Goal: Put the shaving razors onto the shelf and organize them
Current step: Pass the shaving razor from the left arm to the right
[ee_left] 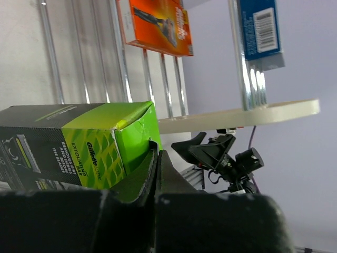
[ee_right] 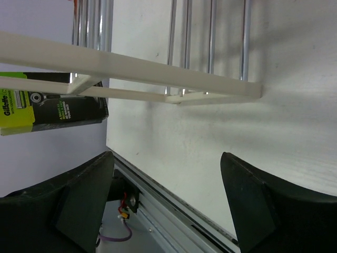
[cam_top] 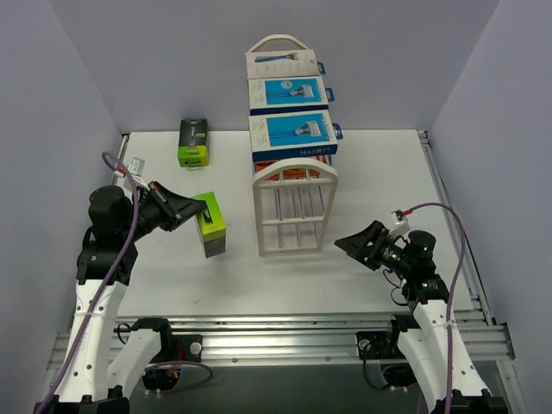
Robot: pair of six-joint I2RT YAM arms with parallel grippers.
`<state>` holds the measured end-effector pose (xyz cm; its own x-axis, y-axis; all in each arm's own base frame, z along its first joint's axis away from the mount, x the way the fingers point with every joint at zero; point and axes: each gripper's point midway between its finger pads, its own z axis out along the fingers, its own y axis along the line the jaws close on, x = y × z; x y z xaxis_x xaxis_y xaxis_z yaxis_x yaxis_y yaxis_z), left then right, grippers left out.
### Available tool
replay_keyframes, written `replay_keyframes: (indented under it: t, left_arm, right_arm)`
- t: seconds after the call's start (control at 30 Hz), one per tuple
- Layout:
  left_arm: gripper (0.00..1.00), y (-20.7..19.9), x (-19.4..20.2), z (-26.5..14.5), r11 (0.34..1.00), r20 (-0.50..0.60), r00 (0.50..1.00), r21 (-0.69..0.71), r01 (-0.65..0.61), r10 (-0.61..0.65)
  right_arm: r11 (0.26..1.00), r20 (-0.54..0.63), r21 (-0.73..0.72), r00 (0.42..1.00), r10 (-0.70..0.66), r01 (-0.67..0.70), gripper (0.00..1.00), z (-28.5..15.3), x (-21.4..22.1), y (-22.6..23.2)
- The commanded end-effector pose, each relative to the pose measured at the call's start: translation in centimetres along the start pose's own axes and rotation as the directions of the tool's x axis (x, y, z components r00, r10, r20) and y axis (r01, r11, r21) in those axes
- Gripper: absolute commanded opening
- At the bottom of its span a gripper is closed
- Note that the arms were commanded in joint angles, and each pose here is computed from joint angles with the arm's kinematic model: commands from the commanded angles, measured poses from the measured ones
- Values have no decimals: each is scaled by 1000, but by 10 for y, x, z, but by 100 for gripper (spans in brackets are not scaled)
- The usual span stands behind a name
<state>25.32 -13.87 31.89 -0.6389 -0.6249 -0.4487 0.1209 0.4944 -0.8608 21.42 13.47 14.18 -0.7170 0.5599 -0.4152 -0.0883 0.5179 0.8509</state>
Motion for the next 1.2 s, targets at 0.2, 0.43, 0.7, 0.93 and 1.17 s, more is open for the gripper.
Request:
replay_keyframes:
  t: [0.2,0.43,0.7,0.93,1.17]
  left_arm:
    - [2,-76,9,-40,961,13,999,271,-54,53]
    - [2,-101,20,-53,935,-11,996,346,-81,91]
    - [2,-131,32,-74,902,-17,991,416,-112,131]
    - [2,-148,30,-76,883,-25,990,456,-114,140]
    - [2,-166,34,-65,868,-62,987,485,-102,151]
  right_arm:
    - [987,-34,-160,999,31,-36,82,-6,14,41]
    - [955,-63,-295,998,19,-37,87,-6,24,82]
    - [889,-102,-448,993,59,-99,91,1,42,130]
    - [844,-143,-506,982,124,-180,96,12,62,156]
    - [771,-133,-575,961,243,-274,99,9,56,166]
